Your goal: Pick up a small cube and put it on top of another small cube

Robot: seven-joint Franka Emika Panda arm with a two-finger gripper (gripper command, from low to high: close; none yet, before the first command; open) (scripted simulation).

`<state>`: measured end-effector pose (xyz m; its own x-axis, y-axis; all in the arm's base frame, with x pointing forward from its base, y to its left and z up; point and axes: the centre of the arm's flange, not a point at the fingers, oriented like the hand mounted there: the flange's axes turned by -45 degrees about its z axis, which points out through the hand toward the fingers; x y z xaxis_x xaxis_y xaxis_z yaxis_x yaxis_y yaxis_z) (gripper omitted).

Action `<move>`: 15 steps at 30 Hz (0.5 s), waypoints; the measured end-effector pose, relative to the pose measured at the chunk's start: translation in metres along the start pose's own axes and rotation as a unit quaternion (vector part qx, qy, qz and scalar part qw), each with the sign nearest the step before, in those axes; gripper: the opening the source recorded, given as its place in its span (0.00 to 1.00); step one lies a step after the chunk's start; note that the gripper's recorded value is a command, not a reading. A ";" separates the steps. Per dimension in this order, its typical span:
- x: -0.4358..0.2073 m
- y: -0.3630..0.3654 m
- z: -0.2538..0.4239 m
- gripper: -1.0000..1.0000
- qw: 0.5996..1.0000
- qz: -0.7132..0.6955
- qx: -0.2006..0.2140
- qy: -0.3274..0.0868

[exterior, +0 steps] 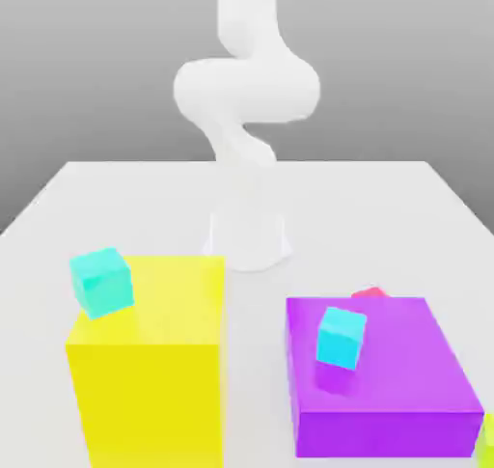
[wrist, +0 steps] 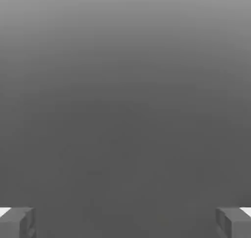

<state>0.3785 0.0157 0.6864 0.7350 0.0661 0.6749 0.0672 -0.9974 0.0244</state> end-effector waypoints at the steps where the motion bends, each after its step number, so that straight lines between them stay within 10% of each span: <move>1: 0.003 -0.007 0.017 0.50 1.000 -0.017 0.006 -0.012; 15: -0.030 -0.132 0.240 0.50 0.950 -0.250 0.097 -0.159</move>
<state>0.5095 0.1519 0.4862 0.7430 0.5667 0.3561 0.5627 -0.8170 0.1261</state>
